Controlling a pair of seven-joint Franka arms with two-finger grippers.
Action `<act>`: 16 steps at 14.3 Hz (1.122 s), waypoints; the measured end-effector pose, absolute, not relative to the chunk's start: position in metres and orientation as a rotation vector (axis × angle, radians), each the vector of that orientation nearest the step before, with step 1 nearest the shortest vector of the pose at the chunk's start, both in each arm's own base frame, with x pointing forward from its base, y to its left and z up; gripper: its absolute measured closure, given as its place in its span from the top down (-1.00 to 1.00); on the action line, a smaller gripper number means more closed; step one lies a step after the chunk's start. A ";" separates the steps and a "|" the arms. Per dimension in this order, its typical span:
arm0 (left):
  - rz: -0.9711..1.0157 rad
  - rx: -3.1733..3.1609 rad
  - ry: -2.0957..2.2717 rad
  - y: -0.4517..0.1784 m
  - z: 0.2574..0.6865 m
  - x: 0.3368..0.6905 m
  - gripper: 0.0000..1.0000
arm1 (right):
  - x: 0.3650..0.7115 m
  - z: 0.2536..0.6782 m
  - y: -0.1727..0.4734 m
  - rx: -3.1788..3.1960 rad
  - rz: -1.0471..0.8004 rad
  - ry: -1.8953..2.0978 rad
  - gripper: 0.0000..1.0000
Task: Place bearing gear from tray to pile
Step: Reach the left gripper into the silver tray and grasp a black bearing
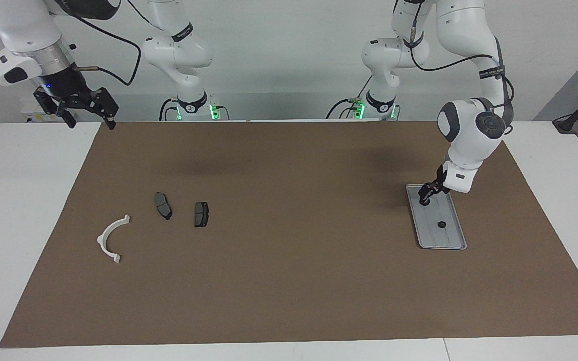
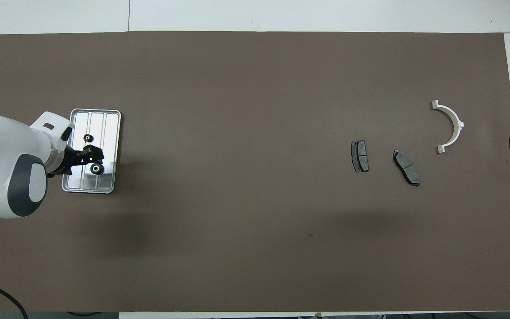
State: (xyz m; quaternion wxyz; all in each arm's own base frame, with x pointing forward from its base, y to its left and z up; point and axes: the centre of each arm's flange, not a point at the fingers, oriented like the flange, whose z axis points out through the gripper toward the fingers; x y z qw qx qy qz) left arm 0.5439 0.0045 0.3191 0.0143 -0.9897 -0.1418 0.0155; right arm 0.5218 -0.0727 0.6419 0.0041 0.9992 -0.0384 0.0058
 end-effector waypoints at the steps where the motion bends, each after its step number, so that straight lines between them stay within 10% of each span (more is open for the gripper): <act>1: 0.054 -3.081 -0.439 0.004 0.312 0.544 0.81 | 0.522 0.642 -0.073 3.131 0.017 -0.120 1.00; 16: 0.055 -3.082 -0.428 0.001 0.304 0.545 0.44 | 0.524 0.642 -0.064 3.131 0.029 -0.096 1.00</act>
